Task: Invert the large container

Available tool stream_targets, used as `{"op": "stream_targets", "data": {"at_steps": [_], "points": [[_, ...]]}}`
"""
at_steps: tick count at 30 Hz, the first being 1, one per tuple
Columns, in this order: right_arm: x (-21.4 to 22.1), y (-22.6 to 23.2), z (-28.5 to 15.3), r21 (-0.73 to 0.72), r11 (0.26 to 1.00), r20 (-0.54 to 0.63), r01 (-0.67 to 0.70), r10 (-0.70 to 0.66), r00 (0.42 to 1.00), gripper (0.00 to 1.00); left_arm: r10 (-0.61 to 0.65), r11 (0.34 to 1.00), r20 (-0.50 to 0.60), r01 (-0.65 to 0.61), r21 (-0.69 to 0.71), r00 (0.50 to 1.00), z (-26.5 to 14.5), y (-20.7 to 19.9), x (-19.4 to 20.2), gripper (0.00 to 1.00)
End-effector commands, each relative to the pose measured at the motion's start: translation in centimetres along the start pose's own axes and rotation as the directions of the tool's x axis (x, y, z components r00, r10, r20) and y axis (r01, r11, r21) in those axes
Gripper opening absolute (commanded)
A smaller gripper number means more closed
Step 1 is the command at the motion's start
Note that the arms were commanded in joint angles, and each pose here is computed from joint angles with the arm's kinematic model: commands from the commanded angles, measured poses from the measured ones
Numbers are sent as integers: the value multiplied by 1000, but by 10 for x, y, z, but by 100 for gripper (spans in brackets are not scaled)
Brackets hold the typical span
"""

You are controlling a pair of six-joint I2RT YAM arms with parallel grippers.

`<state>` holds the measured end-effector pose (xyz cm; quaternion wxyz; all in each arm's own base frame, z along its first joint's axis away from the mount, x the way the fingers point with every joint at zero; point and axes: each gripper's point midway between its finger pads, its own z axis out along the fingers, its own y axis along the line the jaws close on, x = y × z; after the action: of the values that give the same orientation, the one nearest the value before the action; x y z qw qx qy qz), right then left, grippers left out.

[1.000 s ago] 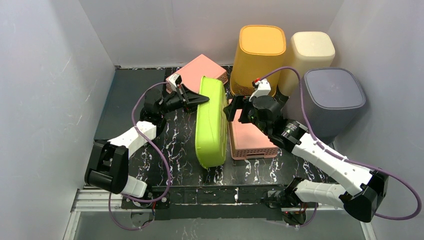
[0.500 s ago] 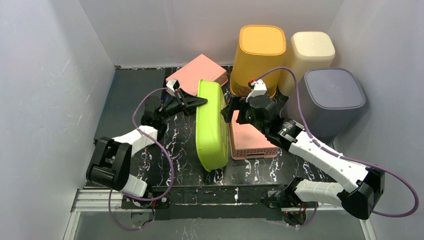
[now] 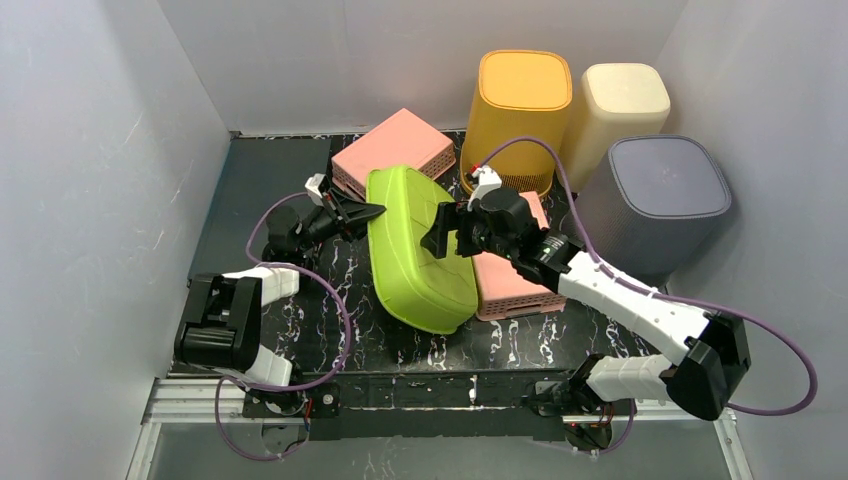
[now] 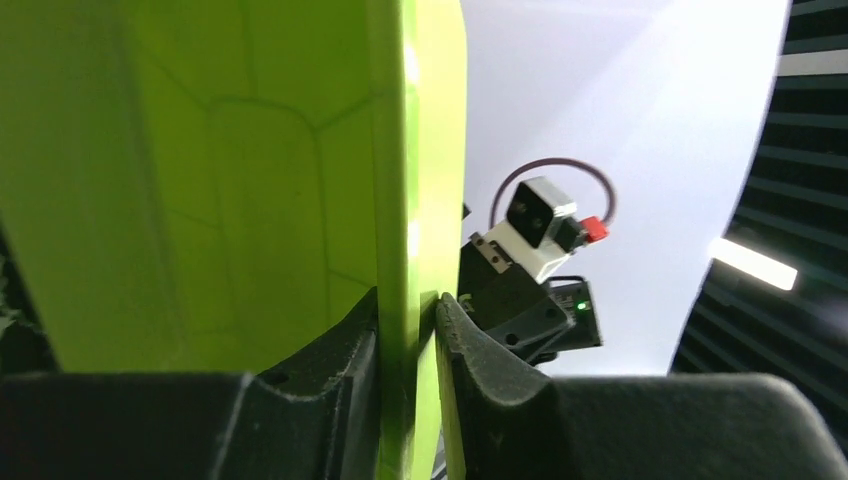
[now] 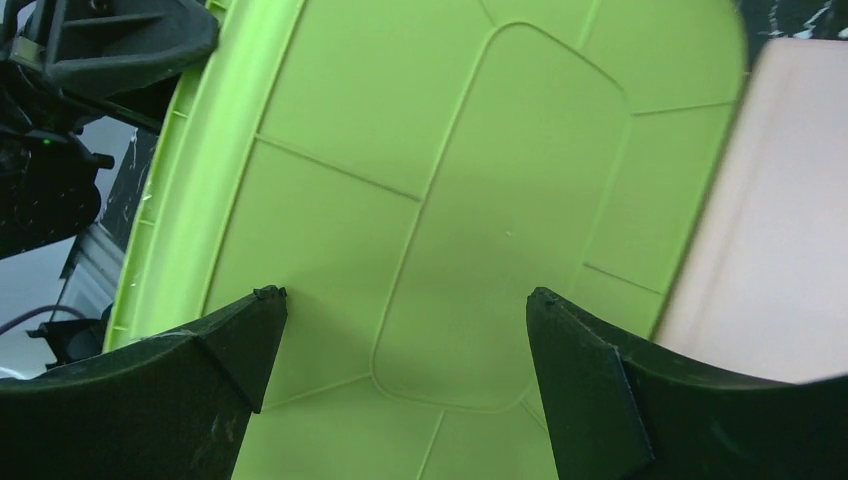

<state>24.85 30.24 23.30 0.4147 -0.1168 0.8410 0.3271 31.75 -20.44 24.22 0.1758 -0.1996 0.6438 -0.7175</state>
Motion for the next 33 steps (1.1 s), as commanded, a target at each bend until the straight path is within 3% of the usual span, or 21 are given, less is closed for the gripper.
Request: {"op": "stream_targets", "data": {"at_steps": [1,13,15,17,20,24,33], "points": [[-15,37,4,-159,987,-3,14,-15,1000,99,-12,993,-109,-1,-120,994,-9,33,19,22],[-4,23,12,-98,995,-32,-3,-1,999,99,-41,942,-95,6,-336,995,-52,59,14,33],[-6,18,13,-67,998,-24,1,-3,1000,99,-20,888,-90,-24,-458,996,-62,70,16,35],[-5,10,14,-31,1000,-26,1,-1,1000,99,9,771,-114,-79,-632,993,-83,82,19,40],[-1,2,15,-2,1000,-35,-5,5,999,99,11,687,-185,-142,-712,983,-101,83,26,42],[2,-5,17,27,1000,-48,-14,16,999,99,-6,569,-183,-147,-809,983,-123,95,27,43],[15,-13,18,45,999,-90,-21,25,996,99,13,446,-164,-153,-882,986,-143,102,22,46]]}}
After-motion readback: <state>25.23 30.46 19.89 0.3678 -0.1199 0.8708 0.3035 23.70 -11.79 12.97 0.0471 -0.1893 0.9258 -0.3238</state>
